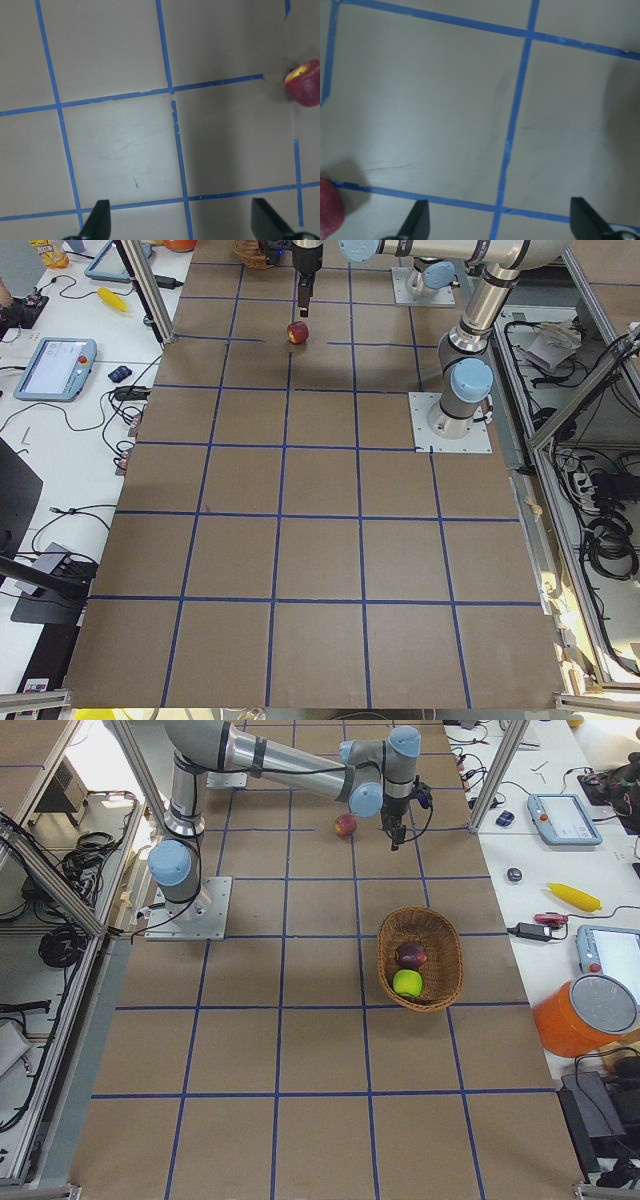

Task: Put all apples into basket
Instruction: 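Lower the right gripper and grasp the last red apple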

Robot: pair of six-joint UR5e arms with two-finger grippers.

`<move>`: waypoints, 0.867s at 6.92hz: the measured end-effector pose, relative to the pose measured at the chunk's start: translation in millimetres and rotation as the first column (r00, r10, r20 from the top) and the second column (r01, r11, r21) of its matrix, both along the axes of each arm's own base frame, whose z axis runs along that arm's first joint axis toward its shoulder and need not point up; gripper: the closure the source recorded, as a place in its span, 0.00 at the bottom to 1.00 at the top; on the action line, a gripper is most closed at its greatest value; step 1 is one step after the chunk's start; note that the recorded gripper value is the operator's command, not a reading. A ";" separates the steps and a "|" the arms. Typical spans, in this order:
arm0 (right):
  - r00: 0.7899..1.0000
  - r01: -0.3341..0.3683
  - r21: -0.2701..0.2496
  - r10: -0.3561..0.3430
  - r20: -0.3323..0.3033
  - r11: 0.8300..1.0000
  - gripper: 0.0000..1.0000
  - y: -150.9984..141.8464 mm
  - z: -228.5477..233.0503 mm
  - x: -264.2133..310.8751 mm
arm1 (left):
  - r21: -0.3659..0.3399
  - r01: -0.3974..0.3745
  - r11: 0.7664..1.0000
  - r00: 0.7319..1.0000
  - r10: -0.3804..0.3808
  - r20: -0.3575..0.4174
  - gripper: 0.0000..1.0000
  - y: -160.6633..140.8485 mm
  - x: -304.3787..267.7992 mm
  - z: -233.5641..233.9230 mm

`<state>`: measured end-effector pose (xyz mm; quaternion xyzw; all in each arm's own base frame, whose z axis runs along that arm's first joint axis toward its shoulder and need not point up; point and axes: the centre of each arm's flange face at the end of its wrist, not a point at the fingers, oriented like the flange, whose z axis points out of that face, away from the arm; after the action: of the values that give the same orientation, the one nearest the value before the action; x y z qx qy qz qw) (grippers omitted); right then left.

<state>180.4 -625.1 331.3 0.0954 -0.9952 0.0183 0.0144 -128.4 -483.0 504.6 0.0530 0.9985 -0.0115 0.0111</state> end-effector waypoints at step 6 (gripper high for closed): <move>0.989 -0.144 0.066 0.145 -0.011 0.987 0.00 63.9 -70.6 164.1 | 0.000 -0.013 1.000 1.000 0.013 -0.008 0.00 0.5 4.5 0.3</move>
<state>344.5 -561.3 260.7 0.1676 -0.9856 -0.0139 0.0180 -123.9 -482.5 504.9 0.0463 0.9988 -0.0114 0.0071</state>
